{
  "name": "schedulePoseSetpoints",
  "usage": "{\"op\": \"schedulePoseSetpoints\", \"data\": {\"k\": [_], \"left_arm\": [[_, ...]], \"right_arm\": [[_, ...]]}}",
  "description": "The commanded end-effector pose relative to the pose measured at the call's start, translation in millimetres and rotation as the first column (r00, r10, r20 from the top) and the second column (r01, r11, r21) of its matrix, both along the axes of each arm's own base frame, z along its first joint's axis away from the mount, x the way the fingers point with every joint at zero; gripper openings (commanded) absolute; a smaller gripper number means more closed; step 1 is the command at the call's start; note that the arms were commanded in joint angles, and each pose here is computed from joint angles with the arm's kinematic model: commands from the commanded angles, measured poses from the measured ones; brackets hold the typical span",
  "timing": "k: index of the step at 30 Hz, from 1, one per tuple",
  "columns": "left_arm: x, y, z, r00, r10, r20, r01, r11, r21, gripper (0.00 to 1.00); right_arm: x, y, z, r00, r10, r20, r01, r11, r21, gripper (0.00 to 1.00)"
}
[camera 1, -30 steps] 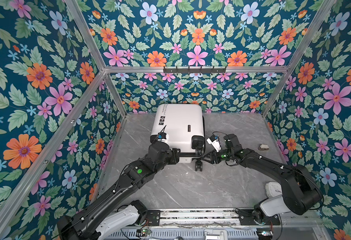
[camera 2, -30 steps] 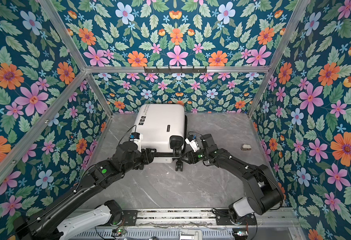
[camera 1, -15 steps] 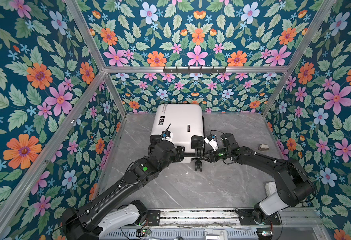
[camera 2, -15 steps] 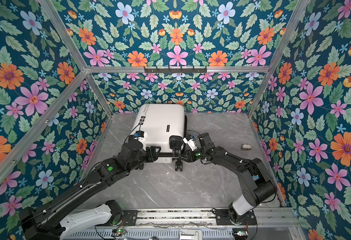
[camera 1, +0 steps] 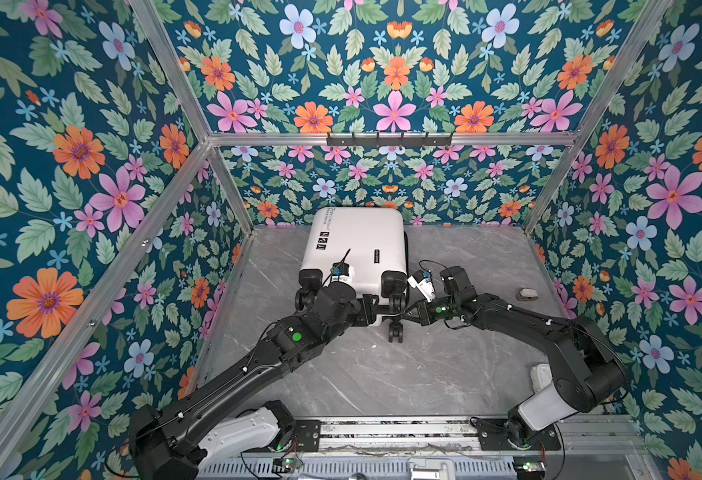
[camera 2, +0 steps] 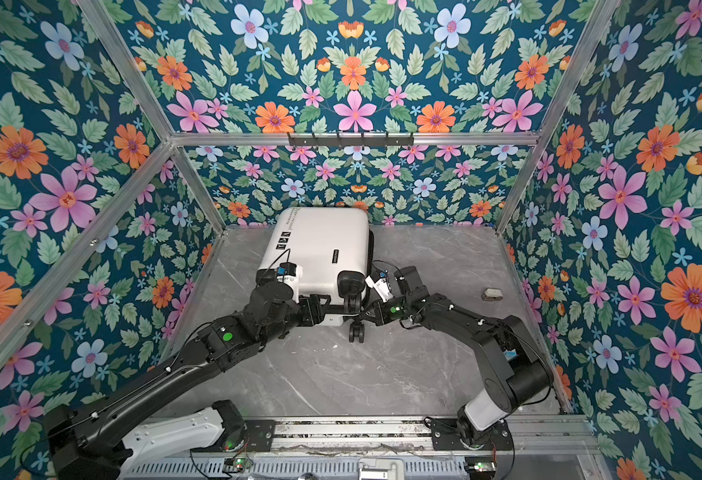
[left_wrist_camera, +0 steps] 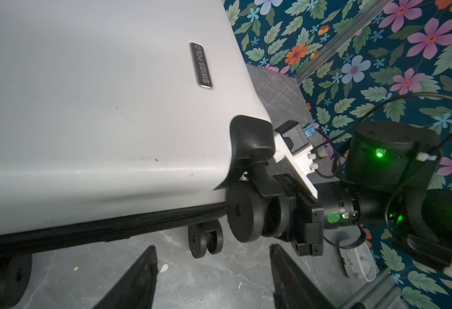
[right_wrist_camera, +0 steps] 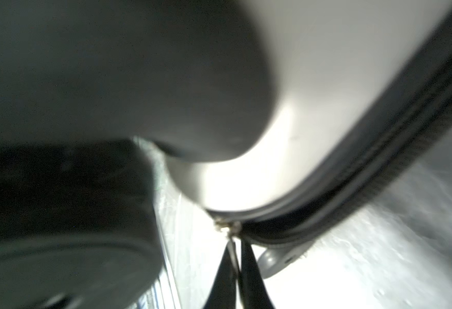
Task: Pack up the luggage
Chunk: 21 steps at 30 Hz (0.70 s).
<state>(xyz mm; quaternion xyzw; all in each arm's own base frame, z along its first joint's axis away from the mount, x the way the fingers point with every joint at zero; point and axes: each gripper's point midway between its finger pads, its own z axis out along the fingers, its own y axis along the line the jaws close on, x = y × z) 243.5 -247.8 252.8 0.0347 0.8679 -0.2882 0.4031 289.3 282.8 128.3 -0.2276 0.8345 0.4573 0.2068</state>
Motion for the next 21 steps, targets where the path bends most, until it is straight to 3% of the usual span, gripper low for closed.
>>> {"op": "schedulePoseSetpoints", "data": {"k": [1, 8, 15, 21], "left_arm": [[1.5, -11.6, 7.3, 1.000, -0.001, 0.025, 0.002, 1.000, -0.016, 0.73], [-5.1, -44.1, -6.6, 0.999, -0.045, 0.009, 0.044, 0.997, 0.056, 0.90], [-4.4, -72.2, -28.9, 0.997, -0.079, -0.018, 0.081, 0.980, 0.179, 0.91], [4.1, -71.5, -48.5, 0.999, -0.051, -0.017, 0.054, 0.961, 0.270, 0.89]], "right_arm": [[1.7, 2.3, 7.7, 1.000, -0.005, 0.030, 0.005, 1.000, 0.022, 0.02], [-6.1, 7.8, 5.4, 1.000, 0.005, 0.029, -0.005, 1.000, 0.008, 0.00], [-5.5, 10.4, 0.7, 1.000, -0.005, 0.016, 0.004, 1.000, 0.003, 0.00], [-4.1, 11.6, 0.0, 1.000, -0.009, 0.010, 0.009, 1.000, 0.010, 0.00]]}}
